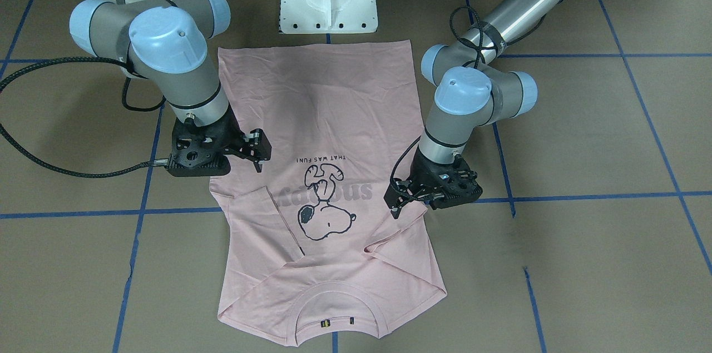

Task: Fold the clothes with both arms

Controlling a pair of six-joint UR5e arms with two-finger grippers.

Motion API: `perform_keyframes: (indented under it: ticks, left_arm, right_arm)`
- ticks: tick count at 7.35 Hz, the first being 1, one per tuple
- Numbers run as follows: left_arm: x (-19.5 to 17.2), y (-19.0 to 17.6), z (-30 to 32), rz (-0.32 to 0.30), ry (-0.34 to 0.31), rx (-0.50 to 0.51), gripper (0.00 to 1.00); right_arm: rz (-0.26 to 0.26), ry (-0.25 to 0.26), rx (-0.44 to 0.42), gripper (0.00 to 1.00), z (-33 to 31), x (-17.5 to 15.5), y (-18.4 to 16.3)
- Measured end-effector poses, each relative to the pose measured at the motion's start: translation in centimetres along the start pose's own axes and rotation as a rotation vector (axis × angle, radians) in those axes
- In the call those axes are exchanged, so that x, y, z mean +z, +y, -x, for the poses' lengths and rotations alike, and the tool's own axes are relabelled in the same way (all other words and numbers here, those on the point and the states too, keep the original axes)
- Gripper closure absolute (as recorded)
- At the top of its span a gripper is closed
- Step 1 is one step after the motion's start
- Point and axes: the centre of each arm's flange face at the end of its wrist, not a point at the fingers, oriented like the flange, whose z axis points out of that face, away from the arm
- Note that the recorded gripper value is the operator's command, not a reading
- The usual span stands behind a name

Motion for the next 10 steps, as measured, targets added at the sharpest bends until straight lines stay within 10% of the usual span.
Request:
perform_keyframes:
  ticks: [8, 10]
  left_arm:
    - [0.0, 0.5, -0.4, 0.008, -0.004, 0.018, 0.0]
    - [0.5, 0.2, 0.5, 0.001, -0.021, 0.018, 0.14]
  right_arm:
    - [0.002, 0.001, 0.001, 0.0, -0.1, 0.1, 0.0]
    - [0.001, 0.0, 0.001, 0.0, 0.0, 0.0, 0.0]
